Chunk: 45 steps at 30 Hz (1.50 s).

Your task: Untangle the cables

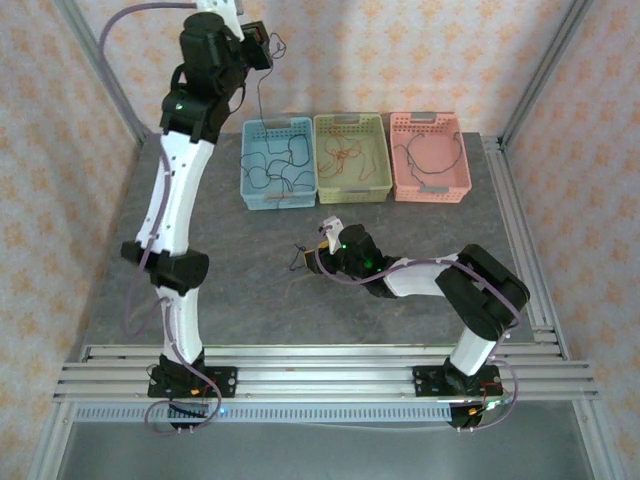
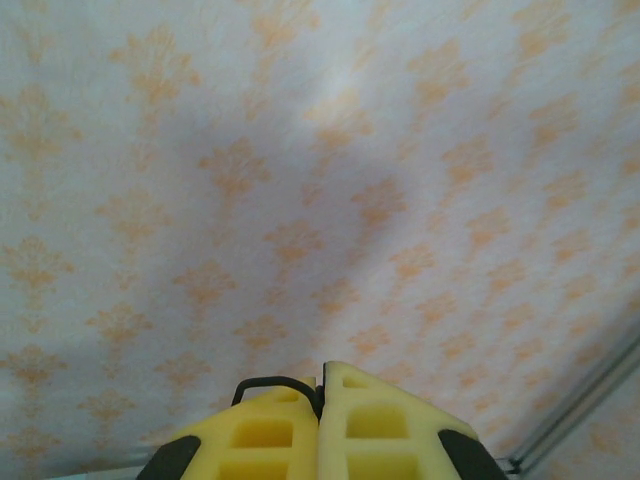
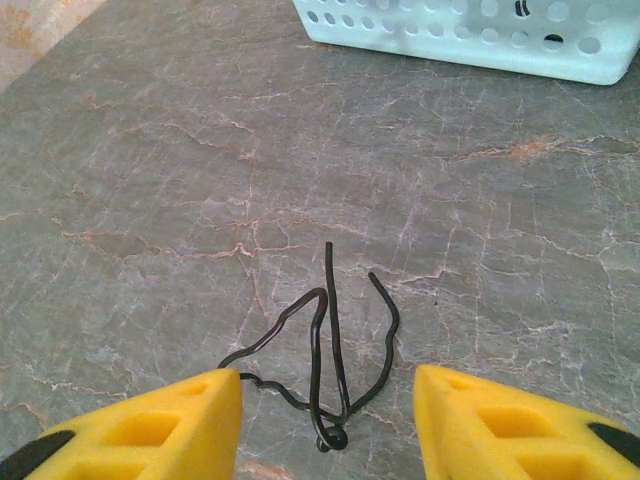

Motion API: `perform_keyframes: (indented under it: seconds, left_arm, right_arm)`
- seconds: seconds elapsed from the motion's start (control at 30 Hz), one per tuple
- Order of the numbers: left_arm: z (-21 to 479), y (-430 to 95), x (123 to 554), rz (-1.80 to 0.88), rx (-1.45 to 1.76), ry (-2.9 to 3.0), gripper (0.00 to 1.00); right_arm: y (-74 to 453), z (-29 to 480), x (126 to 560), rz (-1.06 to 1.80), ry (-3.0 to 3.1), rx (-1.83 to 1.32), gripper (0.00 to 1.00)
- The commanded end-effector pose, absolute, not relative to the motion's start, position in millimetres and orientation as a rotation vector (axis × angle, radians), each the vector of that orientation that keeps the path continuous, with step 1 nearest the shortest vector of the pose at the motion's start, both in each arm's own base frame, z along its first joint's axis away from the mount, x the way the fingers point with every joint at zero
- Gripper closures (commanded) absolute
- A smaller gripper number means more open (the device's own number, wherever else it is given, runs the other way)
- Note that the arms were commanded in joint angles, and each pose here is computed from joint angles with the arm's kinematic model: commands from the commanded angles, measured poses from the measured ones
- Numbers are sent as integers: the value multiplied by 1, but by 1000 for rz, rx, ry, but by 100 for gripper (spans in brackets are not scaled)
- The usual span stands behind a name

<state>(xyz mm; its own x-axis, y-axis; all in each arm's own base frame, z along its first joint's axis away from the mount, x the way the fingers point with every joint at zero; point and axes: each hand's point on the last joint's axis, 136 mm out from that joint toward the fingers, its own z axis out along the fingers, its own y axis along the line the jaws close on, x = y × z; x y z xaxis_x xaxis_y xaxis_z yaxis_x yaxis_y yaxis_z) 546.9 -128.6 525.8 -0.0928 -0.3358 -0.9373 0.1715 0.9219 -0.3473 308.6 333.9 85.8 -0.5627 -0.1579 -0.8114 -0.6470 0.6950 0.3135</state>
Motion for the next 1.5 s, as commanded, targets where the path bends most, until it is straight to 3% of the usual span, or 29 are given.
perform_keyframes:
  seconds: [0.0,0.17,0.37,0.5,0.63,0.67,0.77,0.87,0.97,1.03,1.17,1.33,1.47]
  left_arm:
    - [523,-114,573,-416,-166,1559,100]
    - [481,-109,608,-442,-183,1617,100]
    - [347,-126,640,-462,-175,1935,100]
    - [269,-122,635,-416,-224,2128,100]
    - [229,-118,606,-426,-348,2208,100]
    - [225,-119,598,-433,-362,2203,92]
    - [225,-120,582,-398,-345,2227,58]
    - [242,-119,565,-382,-326,2278,46]
    - [297,-109,542,-382,-345,2187,33]
    - [338,-105,523,-406,-335,2131,31]
    - [372,-111,485,-477,-271,2118,31]
    - [384,-115,428,-551,-194,2093,29]
    - [364,-116,386,-615,-185,2070,28]
  right_arm:
    - [336,92,310,763,2069,-629,52]
    - [336,91,310,762,2070,-631,52]
    - [337,85,311,759,2083,-636,52]
    - [338,85,311,765,2092,-638,52]
    - [336,87,310,757,2084,-636,52]
    - [336,86,311,749,2084,-638,52]
    - [336,84,312,742,2088,-641,52]
    - [336,86,312,746,2091,-637,52]
    - [336,90,311,759,2080,-633,52]
    - [336,92,311,761,2074,-633,52]
    - [333,92,313,741,2071,-615,50]
    - [332,94,314,738,2070,-601,49]
    - [332,88,316,729,2092,-589,49]
